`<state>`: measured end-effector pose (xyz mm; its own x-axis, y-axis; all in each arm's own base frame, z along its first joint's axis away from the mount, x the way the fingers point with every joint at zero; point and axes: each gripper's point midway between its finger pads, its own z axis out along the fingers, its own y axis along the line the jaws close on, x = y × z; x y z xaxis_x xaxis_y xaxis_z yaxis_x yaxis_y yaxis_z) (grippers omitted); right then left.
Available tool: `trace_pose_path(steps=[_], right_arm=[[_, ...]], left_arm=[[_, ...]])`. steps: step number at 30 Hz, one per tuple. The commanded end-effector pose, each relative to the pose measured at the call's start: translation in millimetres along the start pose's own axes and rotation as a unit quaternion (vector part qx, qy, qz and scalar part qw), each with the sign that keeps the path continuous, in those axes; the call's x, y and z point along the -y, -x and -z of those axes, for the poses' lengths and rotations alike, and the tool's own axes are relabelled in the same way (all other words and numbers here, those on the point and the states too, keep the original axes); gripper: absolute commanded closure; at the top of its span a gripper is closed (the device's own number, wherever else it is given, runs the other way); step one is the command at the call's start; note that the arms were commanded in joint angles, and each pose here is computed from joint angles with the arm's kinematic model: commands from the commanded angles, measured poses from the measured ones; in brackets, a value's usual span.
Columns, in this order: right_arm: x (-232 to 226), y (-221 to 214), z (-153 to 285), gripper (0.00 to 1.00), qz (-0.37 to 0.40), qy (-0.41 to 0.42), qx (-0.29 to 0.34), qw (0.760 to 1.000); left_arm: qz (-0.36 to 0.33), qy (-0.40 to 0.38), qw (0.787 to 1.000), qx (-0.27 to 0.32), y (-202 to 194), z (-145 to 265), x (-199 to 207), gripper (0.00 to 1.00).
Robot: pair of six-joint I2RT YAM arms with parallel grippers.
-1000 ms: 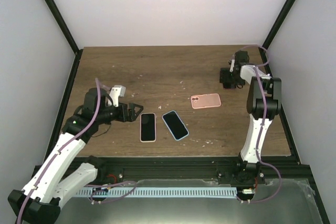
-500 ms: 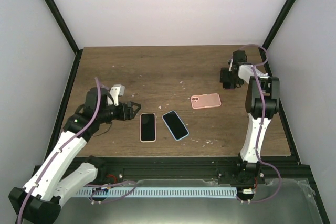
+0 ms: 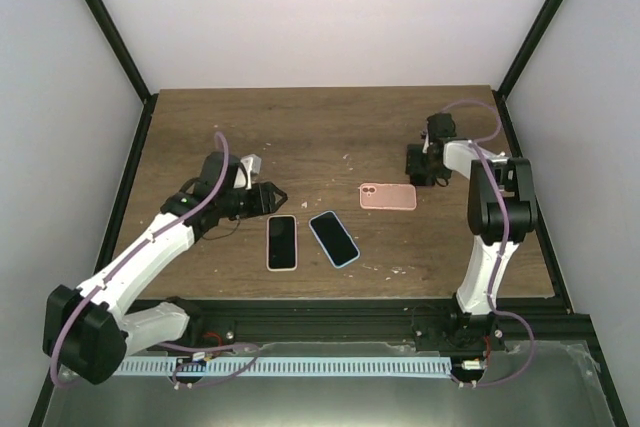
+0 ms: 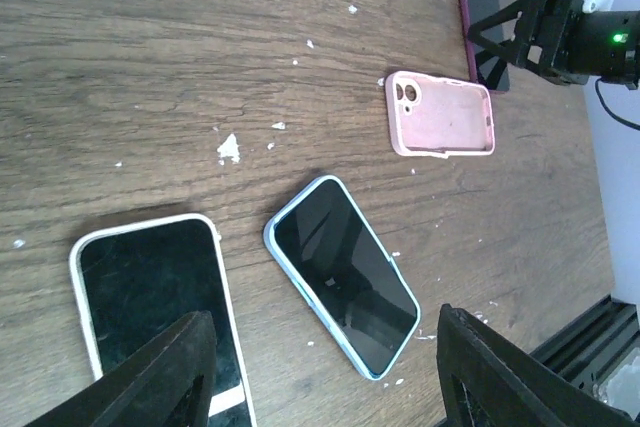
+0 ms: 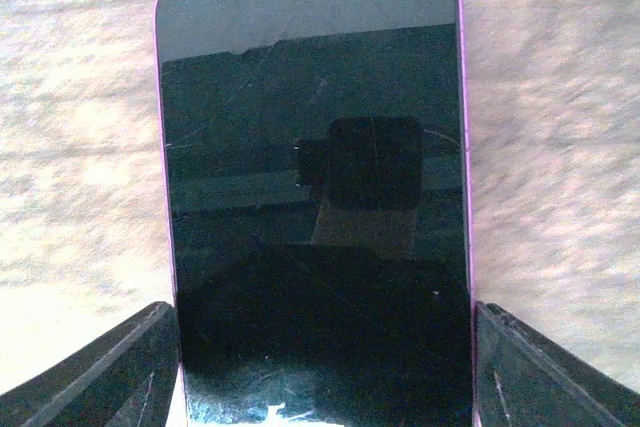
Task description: Put the phone into the phone case
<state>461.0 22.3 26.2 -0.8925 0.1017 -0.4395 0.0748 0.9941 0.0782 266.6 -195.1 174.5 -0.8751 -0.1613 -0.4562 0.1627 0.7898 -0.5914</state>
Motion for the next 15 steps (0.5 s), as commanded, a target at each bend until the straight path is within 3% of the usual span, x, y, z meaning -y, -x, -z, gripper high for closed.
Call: trace_pose_path(steps=[1,15], right_arm=[[-27,-60,-3,0.31,-0.010,0.017,-0.082,0.996],[-75,-165,27,0.31,0.007,0.066,-0.153,0.986]], left_arm=[[0.000,-0.033,0.999,0.004,7,-12,15,0.39],[0.020,-0.055,0.997,-0.046,-7,-55,12,0.46]])
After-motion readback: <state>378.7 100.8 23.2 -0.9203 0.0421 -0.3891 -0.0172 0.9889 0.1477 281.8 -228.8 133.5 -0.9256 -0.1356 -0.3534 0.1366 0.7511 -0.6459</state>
